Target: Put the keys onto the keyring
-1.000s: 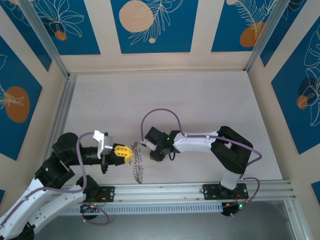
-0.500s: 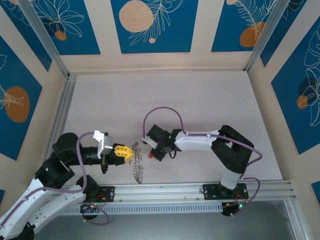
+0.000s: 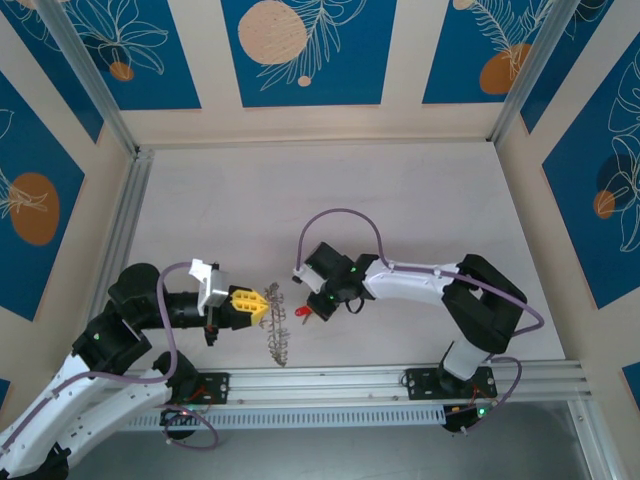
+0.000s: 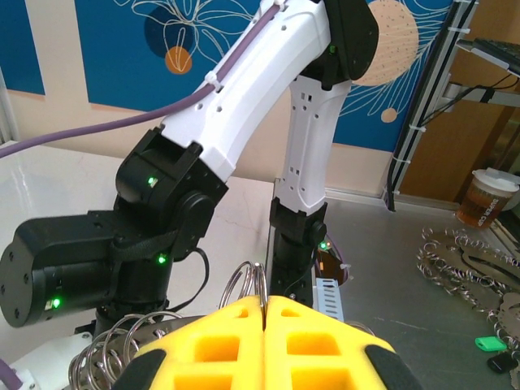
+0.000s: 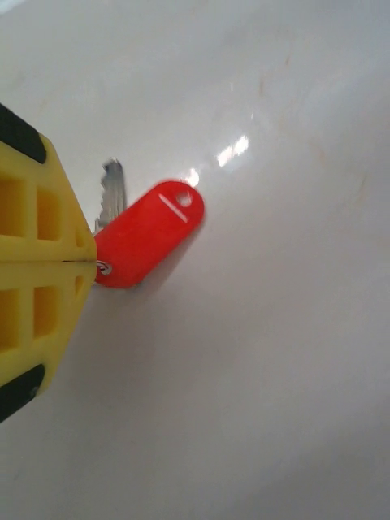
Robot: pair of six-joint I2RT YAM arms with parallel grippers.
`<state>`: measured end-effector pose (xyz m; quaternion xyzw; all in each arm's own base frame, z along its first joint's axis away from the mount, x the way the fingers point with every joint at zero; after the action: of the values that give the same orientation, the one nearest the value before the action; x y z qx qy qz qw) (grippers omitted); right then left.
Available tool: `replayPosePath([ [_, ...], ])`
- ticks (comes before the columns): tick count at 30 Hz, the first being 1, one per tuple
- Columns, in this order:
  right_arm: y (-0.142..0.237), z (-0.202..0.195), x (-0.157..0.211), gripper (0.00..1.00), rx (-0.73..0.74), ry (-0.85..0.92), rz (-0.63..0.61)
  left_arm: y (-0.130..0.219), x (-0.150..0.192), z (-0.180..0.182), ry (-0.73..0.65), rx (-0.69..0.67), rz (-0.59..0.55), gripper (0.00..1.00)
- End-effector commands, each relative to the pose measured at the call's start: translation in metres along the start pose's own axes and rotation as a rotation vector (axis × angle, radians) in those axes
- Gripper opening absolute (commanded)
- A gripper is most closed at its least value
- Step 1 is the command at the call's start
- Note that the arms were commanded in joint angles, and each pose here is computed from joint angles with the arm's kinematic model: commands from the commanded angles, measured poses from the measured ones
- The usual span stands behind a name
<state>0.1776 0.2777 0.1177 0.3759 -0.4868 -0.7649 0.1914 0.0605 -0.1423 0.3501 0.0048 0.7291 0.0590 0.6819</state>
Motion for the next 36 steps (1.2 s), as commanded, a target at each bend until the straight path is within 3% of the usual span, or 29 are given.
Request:
replayPosePath([
  [1,0.015,0.013,0.006,0.0,-0.133,-0.048,0.025,0.002,-0.011,0.0,-0.034,-0.013,-0.049,0.0],
  [8,0.042,0.022,0.009,0.0,-0.237,-0.061,-0.038,0.0,-0.008,0.002,-0.032,-0.02,-0.042,0.0],
  [16,0.112,0.03,0.006,0.0,-0.32,0.035,-0.299,0.0,-0.008,0.004,-0.04,-0.038,-0.012,0.0],
  [21,0.142,0.014,0.003,0.0,-0.335,-0.006,-0.413,-0.003,-0.009,0.009,-0.042,-0.054,0.009,0.0],
  [31,0.108,-0.018,-0.012,0.0,-0.375,-0.167,-0.403,-0.009,-0.005,0.015,-0.029,-0.066,0.028,0.0],
  [36,0.114,-0.014,-0.02,0.0,-0.443,-0.15,-0.442,-0.009,-0.002,0.017,-0.028,-0.075,0.056,0.0],
])
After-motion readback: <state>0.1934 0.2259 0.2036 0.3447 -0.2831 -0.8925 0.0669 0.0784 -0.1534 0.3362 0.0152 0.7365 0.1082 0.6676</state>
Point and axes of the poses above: each hand's point on the last joint's axis, 136 mm out from that joint toward the fingers, its own y axis back along the fingers, its own z axis along the line the jaws close on, x = y × z, the point moved 8 cm from there along y, back along the fingers, and after that the axes turned 4 degrees about -y, right-handed, at the moved point
